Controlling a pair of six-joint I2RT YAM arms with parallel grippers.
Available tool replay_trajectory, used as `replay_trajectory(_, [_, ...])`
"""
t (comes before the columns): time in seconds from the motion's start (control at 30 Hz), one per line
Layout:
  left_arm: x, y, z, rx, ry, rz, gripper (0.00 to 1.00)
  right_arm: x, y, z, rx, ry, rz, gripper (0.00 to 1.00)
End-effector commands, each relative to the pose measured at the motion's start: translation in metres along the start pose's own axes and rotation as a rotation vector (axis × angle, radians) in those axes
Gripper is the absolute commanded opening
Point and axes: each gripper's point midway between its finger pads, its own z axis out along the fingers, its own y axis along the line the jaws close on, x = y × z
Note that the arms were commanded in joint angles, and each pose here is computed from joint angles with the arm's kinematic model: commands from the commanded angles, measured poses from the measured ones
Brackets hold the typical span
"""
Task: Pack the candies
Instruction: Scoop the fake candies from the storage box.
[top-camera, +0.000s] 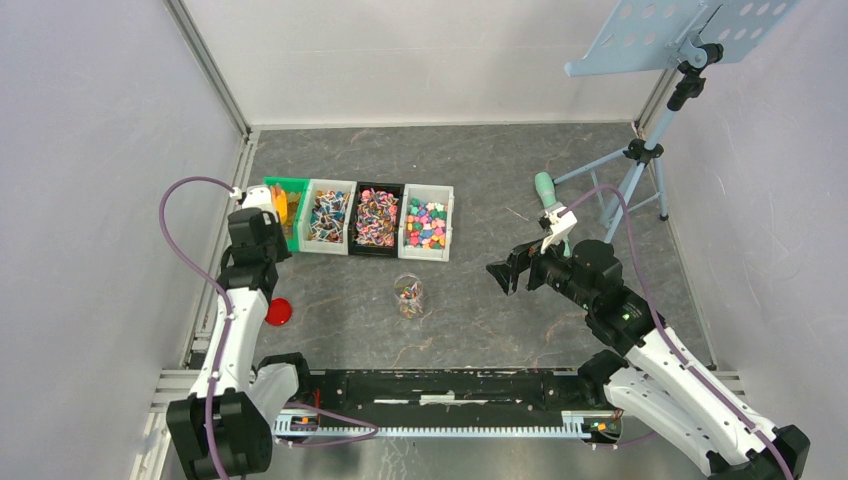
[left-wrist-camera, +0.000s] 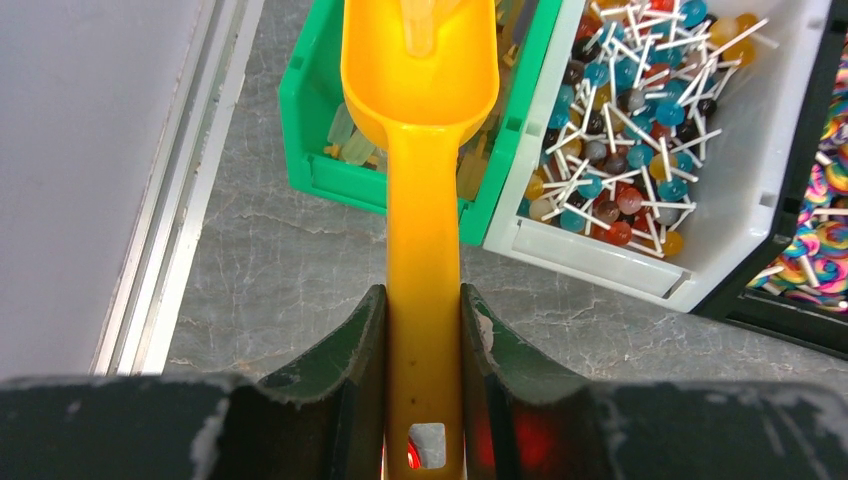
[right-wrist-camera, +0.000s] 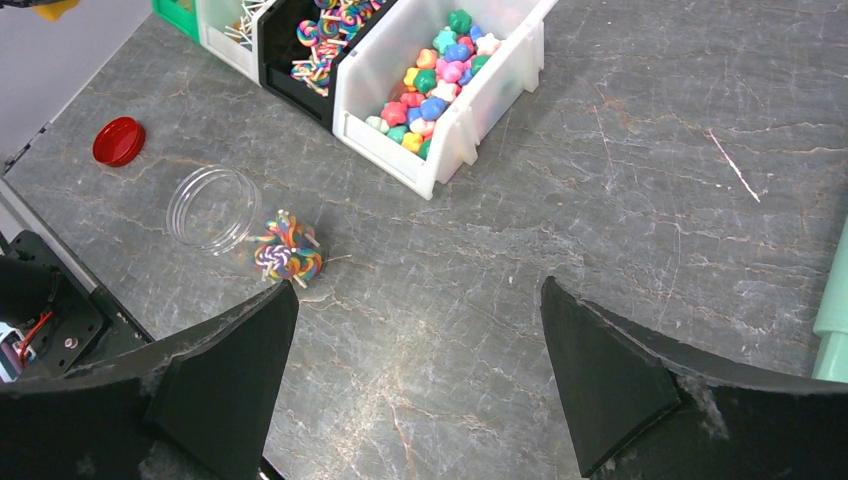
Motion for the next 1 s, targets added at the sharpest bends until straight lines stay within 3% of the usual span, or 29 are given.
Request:
replay_trajectory(0.0, [-0.038, -0.005, -0.011, 0.036, -0.176, -0.053, 0.02, -0.016, -0.002, 0.000, 0.024, -0.040, 0.007, 0.98])
replay_trajectory(0.5, [-0.075, -0.027, -0.045, 0.183, -0.310, -0.033, 0.02, -0.027, -0.008, 0.001, 0.057, -0.047, -0.047, 0.98])
replay_trajectory(0.97, [-0.109, -0.029, -0.078, 0.217, -0.437, -0.046, 0.02, -0.026, -0.008, 0.015, 0.058, 0.001, -0.046, 0.98])
